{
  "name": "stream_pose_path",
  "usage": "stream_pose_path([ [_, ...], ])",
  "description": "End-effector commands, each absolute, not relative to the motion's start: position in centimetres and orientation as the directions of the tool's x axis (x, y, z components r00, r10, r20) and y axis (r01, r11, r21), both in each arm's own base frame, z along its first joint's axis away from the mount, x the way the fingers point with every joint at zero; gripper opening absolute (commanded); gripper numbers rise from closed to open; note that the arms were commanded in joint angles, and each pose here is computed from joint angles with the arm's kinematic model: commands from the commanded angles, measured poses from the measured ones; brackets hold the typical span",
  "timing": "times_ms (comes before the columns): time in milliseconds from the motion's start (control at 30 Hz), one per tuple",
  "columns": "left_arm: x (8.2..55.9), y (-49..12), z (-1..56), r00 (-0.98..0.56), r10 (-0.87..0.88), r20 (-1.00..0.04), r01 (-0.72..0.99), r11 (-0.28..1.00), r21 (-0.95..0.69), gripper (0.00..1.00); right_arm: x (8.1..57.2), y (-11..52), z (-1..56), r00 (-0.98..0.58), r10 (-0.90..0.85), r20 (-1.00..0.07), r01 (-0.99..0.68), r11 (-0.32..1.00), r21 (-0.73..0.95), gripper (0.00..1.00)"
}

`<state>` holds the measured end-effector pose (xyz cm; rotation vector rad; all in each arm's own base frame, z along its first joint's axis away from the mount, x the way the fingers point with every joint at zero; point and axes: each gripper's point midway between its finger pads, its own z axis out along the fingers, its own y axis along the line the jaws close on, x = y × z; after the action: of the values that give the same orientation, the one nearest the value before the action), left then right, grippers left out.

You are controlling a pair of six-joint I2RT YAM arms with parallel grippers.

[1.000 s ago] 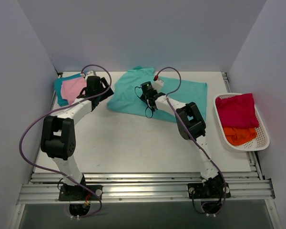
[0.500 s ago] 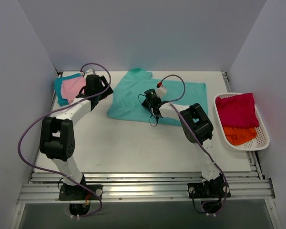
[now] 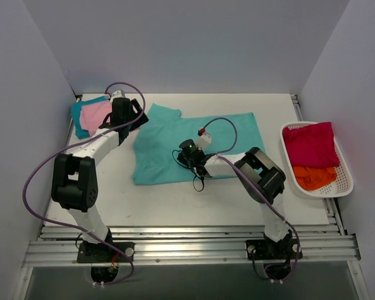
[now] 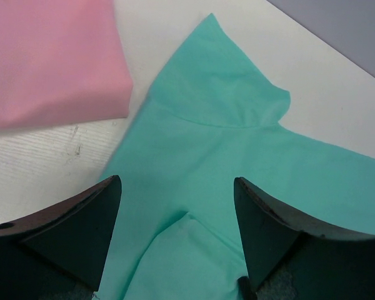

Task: Fold and stack the t-shirts
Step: Fold the tshirt

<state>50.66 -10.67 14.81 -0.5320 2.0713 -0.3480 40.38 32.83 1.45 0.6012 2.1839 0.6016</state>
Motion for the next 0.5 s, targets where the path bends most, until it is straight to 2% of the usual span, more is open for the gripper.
stream_pose_path([
  [0, 51.1, -10.4, 18.7, -0.403, -0.508, -0.761, -0.196, 0.86, -0.47, 0.81, 35.5, 31.4, -3.1, -0.68, 0.497, -0.538, 0.289, 0.857, 0.426, 0.0],
  [200, 50.7, -9.8, 19.1, -0.398, -0.487, -0.777, -0.206, 0.873, -0.442, 0.81, 34.8, 32.9, -4.6, -0.714, 0.462, -0.526, 0.282, 0.877, 0.388, 0.0],
  [333, 50.9, -9.3, 19.6, -0.386, -0.478, -0.789, -0.202, 0.878, -0.433, 0.82, 35.2, 31.2, -2.5, -0.67, 0.457, -0.585, 0.302, 0.888, 0.348, 0.02],
  [433, 51.9, -9.0, 19.8, -0.377, -0.471, -0.797, -0.191, 0.882, -0.431, 0.82, 36.1, 29.4, 1.7, -0.596, 0.446, -0.667, 0.309, 0.895, 0.322, 0.53],
  [467, 52.2, -9.0, 19.8, -0.379, -0.471, -0.796, -0.188, 0.882, -0.432, 0.82, 36.4, 29.1, 2.9, -0.579, 0.439, -0.687, 0.304, 0.898, 0.318, 0.73],
])
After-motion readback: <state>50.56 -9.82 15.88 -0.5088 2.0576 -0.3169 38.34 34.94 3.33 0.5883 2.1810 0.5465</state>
